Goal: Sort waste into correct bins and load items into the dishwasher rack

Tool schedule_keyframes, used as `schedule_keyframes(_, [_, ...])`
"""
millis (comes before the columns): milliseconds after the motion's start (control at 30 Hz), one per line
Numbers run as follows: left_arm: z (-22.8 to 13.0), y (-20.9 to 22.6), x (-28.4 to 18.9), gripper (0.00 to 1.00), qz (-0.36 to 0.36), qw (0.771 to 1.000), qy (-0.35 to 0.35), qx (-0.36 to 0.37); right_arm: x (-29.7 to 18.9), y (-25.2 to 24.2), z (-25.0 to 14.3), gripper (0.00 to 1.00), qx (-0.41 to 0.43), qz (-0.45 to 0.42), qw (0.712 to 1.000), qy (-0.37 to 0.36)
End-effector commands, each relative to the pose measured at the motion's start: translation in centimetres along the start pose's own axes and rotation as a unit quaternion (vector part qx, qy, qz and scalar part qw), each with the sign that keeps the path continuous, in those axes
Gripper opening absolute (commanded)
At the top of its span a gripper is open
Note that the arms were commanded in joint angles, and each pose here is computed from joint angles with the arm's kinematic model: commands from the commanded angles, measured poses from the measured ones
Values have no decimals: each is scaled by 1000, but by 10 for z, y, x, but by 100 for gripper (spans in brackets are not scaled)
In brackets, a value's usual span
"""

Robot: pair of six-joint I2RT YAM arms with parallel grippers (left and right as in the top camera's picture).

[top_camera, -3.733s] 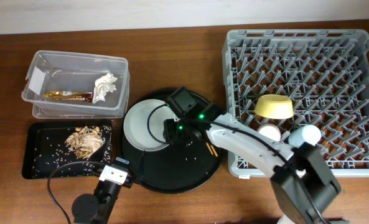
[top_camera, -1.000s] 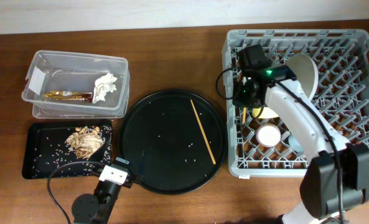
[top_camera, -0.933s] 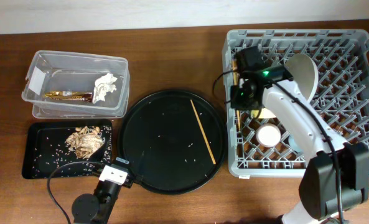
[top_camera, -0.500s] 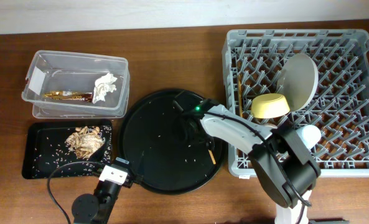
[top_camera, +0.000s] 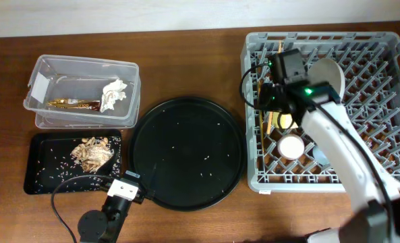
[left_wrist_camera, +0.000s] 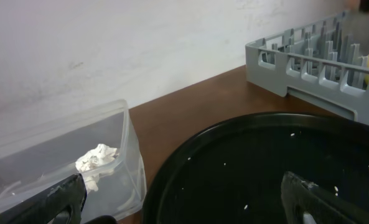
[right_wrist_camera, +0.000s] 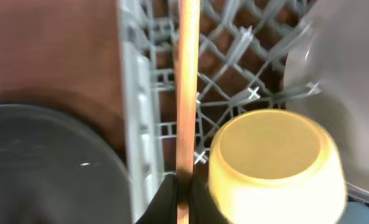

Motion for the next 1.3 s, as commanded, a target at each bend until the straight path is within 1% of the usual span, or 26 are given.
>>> schedule_keyframes(0, [-1, 0, 0, 99, -3, 1000, 0, 6, 25, 7, -8, 20, -11, 20, 999, 42])
schedule_keyframes(67, [-1, 0, 0, 99, -3, 1000, 0, 6, 1, 13, -3, 33, -13, 49, 999, 19])
schedule_keyframes(133, [-1, 0, 0, 99, -3, 1000, 0, 6, -56, 14, -3, 40, -24, 68, 997, -33])
schedule_keyframes(167, [-1, 0, 0, 99, -3, 1000, 0, 6, -77, 15, -7, 42, -36, 76, 995, -55])
schedule_keyframes(200, [-1, 0, 0, 99, -3, 1000, 0, 6, -123, 18, -19, 46, -66, 95, 988, -105])
schedule_keyframes(233, [-1, 0, 0, 99, -3, 1000, 0, 6, -160, 18, -35, 54, -88, 113, 979, -145])
schedule_keyframes(267, [-1, 0, 0, 99, -3, 1000, 0, 6, -181, 16, -46, 94, -96, 125, 973, -167])
schedule_keyframes(300, [-1, 0, 0, 99, -3, 1000, 0, 6, -201, 13, -59, 99, -101, 137, 967, -188])
schedule_keyframes(367, [-1, 0, 0, 99, -3, 1000, 0, 6, -230, 0, -87, 99, -106, 148, 961, -209])
schedule_keyframes(467, [-1, 0, 0, 99, -3, 1000, 0, 6, -253, -16, -112, 98, -101, 153, 954, -236])
schedule_keyframes(500, [-1, 0, 0, 99, -3, 1000, 0, 6, -256, -22, -121, 99, -101, 150, 955, -234])
schedule_keyframes(567, [-1, 0, 0, 99, -3, 1000, 0, 6, -258, -35, -136, 98, -97, 109, 963, -227])
schedule_keyframes(633, [-1, 0, 0, 99, -3, 1000, 0, 6, -259, -43, -138, 99, -86, 76, 965, -235])
schedule_keyframes(700, [-1, 0, 0, 99, -3, 1000, 0, 6, -257, -51, -144, 99, -48, 75, 952, -293])
schedule_keyframes(733, [-1, 0, 0, 99, -3, 1000, 0, 6, -250, -53, -147, 99, -33, 74, 945, -317])
schedule_keyframes(800, [-1, 0, 0, 99, -3, 1000, 0, 6, -218, -49, -161, 99, -51, 88, 923, -370])
schedule_keyframes(867, [-1, 0, 0, 99, -3, 1000, 0, 6, -167, -43, -184, 99, -63, 109, 914, -387])
schedule_keyframes(933, [-1, 0, 0, 99, -3, 1000, 0, 6, -131, -41, -201, 99, -57, 119, 907, -400])
schedule_keyframes(1000, [-1, 0, 0, 99, -3, 1000, 0, 6, -98, -46, -214, 99, -36, 96, 904, -414])
schedule_keyframes(1100, [-1, 0, 0, 99, -3, 1000, 0, 6, -66, -50, -219, 99, -21, 79, 914, -397])
schedule_keyframes(1133, [-1, 0, 0, 99, -3, 1000, 0, 6, -53, -49, -219, 99, -20, 78, 913, -401])
schedule_keyframes(1200, [-1, 0, 0, 99, -3, 1000, 0, 6, -32, -48, -218, 99, -21, 76, 904, -419])
schedule_keyframes(1267, [-1, 0, 0, 99, -3, 1000, 0, 6, -33, -47, -213, 99, -24, 78, 891, -447])
Point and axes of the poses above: each gripper's point midway between its finger pads, its own x axis out along the fingers, its own y axis along the line the jaws close on, z = x × y, the point moved 9 cm from there along -x, back along the fingers, and after that the axes turned 11 degrees about -x, right-handed, at the moved point
